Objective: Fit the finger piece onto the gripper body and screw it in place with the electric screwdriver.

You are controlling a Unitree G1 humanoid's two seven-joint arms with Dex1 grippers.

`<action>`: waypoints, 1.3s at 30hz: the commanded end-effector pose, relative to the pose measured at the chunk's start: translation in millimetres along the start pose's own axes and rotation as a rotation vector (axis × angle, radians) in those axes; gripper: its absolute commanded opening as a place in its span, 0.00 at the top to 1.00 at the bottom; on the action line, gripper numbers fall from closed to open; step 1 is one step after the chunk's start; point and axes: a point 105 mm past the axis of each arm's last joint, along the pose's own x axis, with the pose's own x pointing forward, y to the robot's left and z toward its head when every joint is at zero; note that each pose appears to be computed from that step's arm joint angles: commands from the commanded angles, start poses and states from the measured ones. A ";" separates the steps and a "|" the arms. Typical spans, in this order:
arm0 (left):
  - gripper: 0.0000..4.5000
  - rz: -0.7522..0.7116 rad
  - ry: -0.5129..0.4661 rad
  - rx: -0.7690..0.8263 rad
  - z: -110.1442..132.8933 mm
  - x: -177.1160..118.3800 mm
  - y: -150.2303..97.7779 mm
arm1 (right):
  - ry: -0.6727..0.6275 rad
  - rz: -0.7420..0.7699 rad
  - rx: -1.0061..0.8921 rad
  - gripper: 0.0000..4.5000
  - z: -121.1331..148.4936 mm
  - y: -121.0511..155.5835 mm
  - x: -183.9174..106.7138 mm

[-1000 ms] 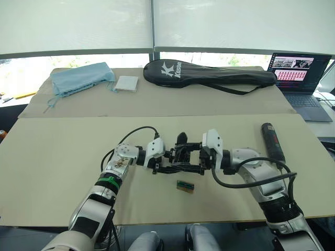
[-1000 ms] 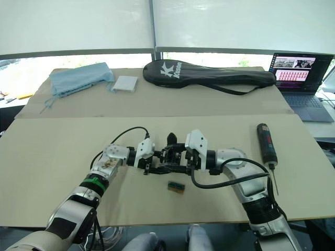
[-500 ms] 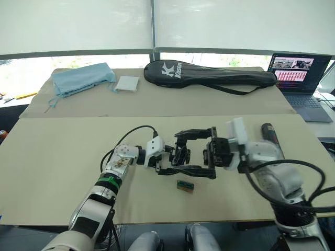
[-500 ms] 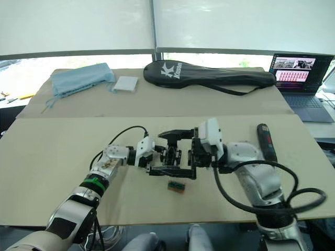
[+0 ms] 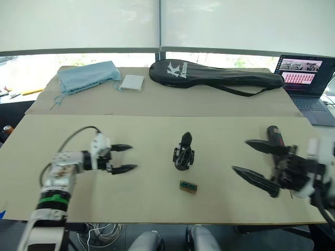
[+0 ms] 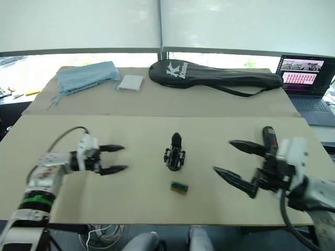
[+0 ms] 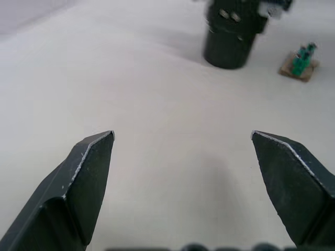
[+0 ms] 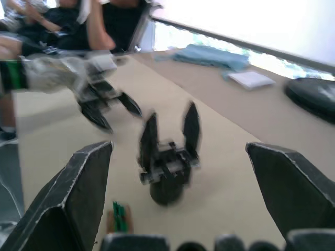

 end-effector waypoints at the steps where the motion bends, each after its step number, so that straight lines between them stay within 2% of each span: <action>1: 0.02 0.053 -0.084 -0.001 19.8 0.2 3.1 | 0.026 -0.094 -0.060 0.00 -0.8 2.2 -25.8; 8: 0.02 0.066 -0.157 -0.028 48.2 -10.7 -4.6 | 0.058 -0.438 -0.030 0.00 -25.7 6.3 -87.5; 12: 0.02 -0.029 -0.191 -0.080 57.9 -4.5 -18.4 | 0.085 -0.499 0.009 0.00 -38.1 11.6 -99.0; 17: 0.02 -0.116 -0.225 -0.068 75.4 11.6 -30.3 | 0.098 -0.564 0.009 0.00 -28.2 -22.9 -85.8; 18: 0.02 -0.125 -0.238 -0.054 79.5 15.4 -31.3 | 0.157 -0.593 0.042 0.00 -33.1 -34.5 -84.0; 21: 0.02 -0.154 -0.284 -0.027 90.9 28.0 -33.9 | 0.440 -0.576 0.101 0.00 -55.6 -59.3 -78.6; 22: 0.02 -0.163 -0.300 -0.016 94.5 32.1 -34.9 | 0.463 -0.557 0.098 0.00 -55.1 -65.9 -73.6; 27: 0.02 -0.196 -0.336 0.007 106.4 43.8 -40.3 | 0.499 -0.587 0.262 0.00 -54.5 -109.9 -52.6; 30: 0.02 -0.198 -0.336 0.016 107.9 45.3 -41.8 | 0.534 -0.582 0.426 0.00 -59.8 -120.3 -40.9; 35: 0.02 -0.202 -0.389 -0.019 114.0 40.4 -47.9 | 0.662 -0.695 0.361 0.00 -79.4 -146.1 -37.2; 39: 0.02 -0.213 -0.380 -0.015 113.3 41.9 -54.5 | 0.668 -0.720 0.328 0.00 -93.3 -155.9 -27.9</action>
